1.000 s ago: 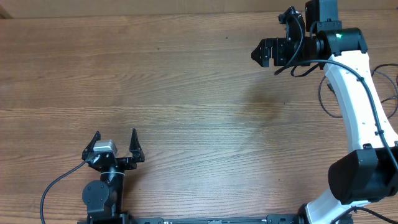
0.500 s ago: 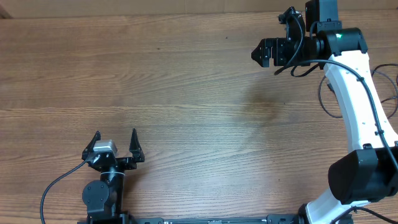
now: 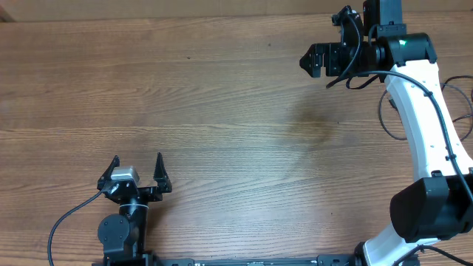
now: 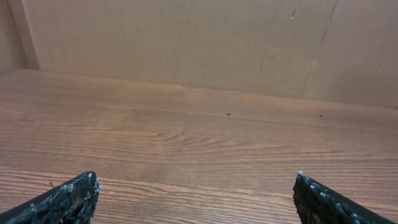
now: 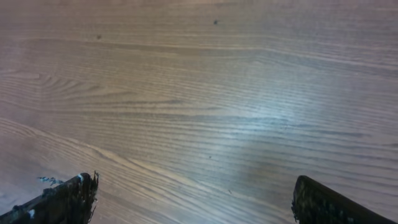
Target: Untangle cables
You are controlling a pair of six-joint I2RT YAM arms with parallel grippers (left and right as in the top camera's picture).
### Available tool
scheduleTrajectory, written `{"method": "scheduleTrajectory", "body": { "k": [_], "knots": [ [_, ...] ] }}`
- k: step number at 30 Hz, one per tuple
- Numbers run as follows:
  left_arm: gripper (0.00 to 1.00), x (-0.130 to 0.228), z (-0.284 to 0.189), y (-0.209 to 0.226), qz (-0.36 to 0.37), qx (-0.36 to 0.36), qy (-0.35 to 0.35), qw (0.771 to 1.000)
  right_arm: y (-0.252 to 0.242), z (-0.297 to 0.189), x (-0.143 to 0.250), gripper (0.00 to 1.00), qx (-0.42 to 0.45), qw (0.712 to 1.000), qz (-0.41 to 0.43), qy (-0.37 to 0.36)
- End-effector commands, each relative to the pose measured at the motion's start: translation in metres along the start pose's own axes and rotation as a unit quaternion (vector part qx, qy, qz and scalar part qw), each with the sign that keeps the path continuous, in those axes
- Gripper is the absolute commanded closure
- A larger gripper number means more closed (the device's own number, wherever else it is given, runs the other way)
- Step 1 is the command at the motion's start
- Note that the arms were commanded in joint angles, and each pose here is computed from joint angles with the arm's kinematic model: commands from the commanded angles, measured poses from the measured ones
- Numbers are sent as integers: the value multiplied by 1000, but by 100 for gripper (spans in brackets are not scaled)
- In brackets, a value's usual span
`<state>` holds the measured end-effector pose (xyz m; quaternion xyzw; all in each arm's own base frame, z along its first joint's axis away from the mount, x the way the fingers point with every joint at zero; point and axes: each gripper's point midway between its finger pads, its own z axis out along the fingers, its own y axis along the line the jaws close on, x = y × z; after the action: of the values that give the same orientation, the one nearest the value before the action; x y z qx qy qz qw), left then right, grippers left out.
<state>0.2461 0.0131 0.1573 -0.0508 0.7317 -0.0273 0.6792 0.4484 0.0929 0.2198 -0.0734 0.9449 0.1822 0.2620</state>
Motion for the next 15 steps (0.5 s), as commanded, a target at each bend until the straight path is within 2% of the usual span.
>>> {"method": "scheduleTrajectory", "body": {
  "k": [1, 11, 15],
  "knots": [
    [0, 0, 0, 3, 7, -6, -3, 1000, 1, 2, -5, 0, 7, 1000, -11, -11],
    [0, 0, 0, 3, 7, -6, -3, 1000, 11, 24, -3, 0, 63, 996, -52, -18],
    [1, 0, 0, 3, 7, -6, -3, 1000, 9, 38, 12, 0, 63, 997, -54, -6]
  ]
}}
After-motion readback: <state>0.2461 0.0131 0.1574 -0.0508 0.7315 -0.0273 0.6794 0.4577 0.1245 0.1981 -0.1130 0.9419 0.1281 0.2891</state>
